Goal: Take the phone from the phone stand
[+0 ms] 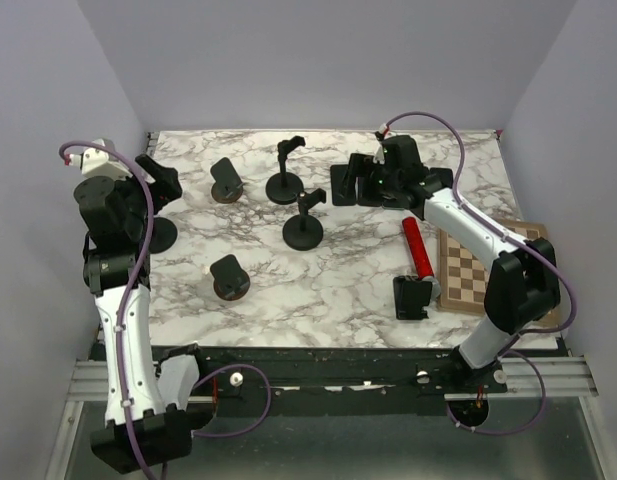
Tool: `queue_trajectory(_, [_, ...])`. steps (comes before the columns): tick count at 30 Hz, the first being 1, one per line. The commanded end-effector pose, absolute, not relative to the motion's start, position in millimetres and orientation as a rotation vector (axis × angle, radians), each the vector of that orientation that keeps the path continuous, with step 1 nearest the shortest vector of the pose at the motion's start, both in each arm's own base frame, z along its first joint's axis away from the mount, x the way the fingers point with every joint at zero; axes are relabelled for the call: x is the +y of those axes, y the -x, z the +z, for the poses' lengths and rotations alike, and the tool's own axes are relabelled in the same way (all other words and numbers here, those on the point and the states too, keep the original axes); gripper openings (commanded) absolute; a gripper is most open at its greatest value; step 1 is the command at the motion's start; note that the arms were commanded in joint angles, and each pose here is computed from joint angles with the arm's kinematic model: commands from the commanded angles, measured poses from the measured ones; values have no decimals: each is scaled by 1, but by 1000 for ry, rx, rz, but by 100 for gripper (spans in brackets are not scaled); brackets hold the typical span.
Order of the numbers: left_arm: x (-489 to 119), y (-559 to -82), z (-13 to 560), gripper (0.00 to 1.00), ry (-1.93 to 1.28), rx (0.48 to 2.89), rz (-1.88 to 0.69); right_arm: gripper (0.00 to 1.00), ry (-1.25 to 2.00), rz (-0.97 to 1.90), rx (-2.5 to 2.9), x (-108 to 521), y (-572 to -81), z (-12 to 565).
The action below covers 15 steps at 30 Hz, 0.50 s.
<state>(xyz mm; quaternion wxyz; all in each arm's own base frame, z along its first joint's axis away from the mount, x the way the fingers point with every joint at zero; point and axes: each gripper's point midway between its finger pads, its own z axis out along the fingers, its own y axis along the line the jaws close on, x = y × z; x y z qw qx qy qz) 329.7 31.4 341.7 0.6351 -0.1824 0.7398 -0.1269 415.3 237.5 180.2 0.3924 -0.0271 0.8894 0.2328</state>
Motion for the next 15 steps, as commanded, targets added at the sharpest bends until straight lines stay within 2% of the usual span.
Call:
queue_trajectory(1, [84, -295, 330, 97, 624, 1709, -22, 100, 121, 718, 2180, 250, -408, 206])
queue_trajectory(7, [123, -282, 321, 98, 740, 1686, 25, 100, 130, 751, 2132, 251, -401, 222])
queue_trajectory(15, [152, -316, 292, 98, 684, 1719, 90, 100, 142, 752, 2078, 247, -396, 241])
